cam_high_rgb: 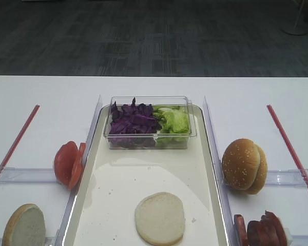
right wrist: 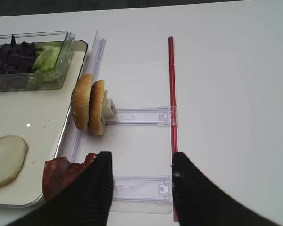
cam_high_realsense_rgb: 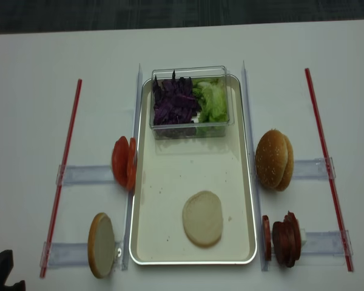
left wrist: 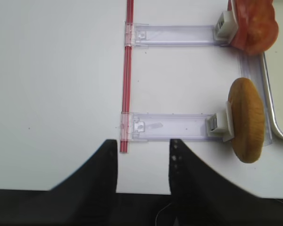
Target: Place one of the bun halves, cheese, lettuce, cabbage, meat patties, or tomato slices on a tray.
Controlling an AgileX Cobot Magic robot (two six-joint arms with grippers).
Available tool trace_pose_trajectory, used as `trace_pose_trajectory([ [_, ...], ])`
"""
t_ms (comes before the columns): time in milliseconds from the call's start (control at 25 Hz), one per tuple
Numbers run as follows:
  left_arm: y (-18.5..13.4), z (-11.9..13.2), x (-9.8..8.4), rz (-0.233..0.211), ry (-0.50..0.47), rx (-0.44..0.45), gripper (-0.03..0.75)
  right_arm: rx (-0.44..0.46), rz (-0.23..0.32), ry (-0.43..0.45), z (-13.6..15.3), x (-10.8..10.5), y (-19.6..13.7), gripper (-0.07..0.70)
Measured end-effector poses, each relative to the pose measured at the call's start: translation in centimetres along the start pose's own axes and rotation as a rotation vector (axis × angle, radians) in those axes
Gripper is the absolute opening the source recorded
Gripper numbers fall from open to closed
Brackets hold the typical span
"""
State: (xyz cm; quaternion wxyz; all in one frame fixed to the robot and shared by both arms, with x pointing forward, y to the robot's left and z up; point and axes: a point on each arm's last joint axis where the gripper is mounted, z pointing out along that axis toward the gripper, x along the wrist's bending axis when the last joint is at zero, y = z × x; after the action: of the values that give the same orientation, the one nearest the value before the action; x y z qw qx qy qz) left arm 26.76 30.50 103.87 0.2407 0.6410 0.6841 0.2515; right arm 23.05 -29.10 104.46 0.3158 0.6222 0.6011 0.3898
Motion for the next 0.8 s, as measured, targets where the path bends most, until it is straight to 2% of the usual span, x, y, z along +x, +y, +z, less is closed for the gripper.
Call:
trace_pose_trajectory([
  [320, -0.2, -0.3, 0.0, -0.001, -0.001, -0.024, 0.255, 0.0, -0.002, 0.0, 0.0, 0.0, 0.0, 0.337],
  [800, -2.2, -2.3, 0.2, -0.01, -0.014, -0.22, 0.246, 0.002, -0.002, 0.0, 0.0, 0.0, 0.0, 0.337],
])
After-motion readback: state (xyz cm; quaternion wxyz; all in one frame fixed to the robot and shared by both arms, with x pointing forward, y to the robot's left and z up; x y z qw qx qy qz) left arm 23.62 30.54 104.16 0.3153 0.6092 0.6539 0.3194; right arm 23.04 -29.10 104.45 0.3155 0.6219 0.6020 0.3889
